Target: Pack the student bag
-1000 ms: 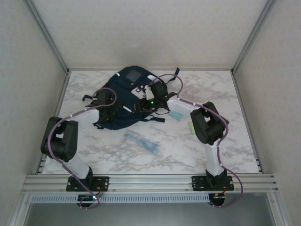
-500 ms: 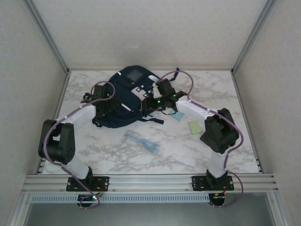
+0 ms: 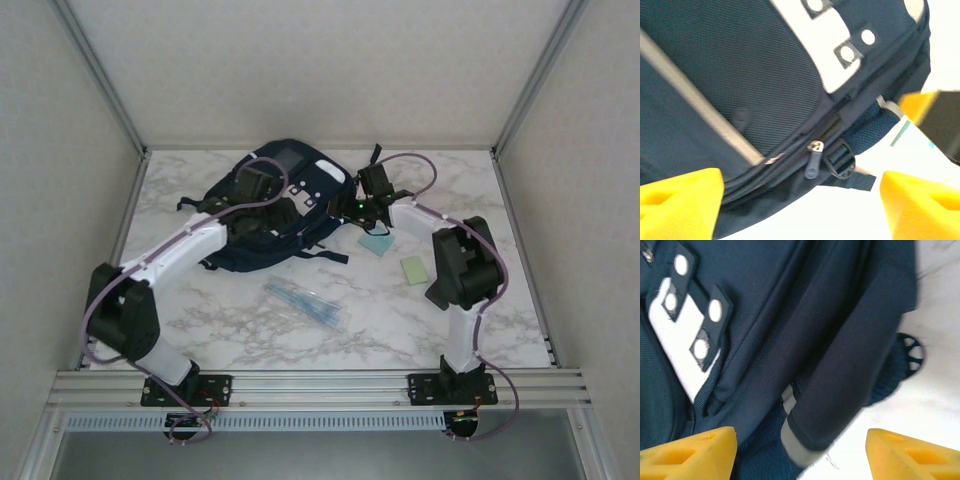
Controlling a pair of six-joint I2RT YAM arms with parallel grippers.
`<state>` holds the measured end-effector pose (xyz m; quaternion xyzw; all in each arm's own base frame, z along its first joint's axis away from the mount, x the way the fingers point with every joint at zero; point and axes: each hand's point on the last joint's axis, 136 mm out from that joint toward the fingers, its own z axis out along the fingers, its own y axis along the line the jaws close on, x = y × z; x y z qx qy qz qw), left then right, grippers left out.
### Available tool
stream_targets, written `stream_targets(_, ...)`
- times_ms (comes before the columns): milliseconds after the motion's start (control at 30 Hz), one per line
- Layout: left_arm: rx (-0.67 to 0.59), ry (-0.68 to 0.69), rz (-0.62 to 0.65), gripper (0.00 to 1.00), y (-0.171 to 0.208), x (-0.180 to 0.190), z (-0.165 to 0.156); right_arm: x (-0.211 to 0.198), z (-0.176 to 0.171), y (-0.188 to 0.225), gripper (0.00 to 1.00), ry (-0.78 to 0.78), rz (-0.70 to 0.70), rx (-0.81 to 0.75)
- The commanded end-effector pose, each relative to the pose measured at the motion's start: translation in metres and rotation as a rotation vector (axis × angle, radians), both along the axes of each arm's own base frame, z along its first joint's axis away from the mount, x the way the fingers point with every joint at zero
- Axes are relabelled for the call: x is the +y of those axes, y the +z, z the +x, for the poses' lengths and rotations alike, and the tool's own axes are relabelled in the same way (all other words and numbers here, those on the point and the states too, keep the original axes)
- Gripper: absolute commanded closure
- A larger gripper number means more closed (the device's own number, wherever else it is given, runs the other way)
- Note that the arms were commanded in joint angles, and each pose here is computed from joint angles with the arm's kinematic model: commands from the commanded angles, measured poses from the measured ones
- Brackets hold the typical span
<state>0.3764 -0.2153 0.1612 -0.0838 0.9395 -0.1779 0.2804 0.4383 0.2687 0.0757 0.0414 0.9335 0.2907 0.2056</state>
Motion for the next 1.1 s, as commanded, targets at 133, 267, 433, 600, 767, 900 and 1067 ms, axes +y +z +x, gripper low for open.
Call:
stream_targets(133, 0.082, -0.076, 0.216, 0.28, -0.039, -0.033, -0.003, 0.024, 0.011, -0.015, 0.42, -0.07, 0.176, 0.033)
stream_targets(267, 0.098, -0.077, 0.341, 0.32, -0.063, -0.033, -0.002, 0.023, 0.01, -0.024, 0.7, -0.088, 0.191, 0.046)
stream_targets(433, 0.099, -0.053, 0.408, 0.46, -0.079, -0.029, 0.008, 0.023, 0.006, -0.03, 0.87, -0.083, 0.188, 0.059)
stream_targets(600, 0.113, -0.048, 0.441, 0.61, -0.092, -0.029, 0.012, 0.021, 0.005, -0.033, 0.94, -0.087, 0.189, 0.059)
stream_targets(767, 0.163, -0.064, 0.476, 0.6, -0.114, -0.024, 0.005, 0.021, 0.004, -0.035, 0.95, -0.088, 0.186, 0.062)
stream_targets(900, 0.229, -0.083, 0.473, 0.42, -0.132, -0.025, -0.005, 0.021, 0.006, -0.033, 0.95, -0.087, 0.184, 0.055)
stream_targets(1067, 0.296, -0.12, 0.538, 0.57, -0.153, -0.018, -0.02, 0.02, 0.006, -0.032, 0.95, -0.091, 0.178, 0.052)
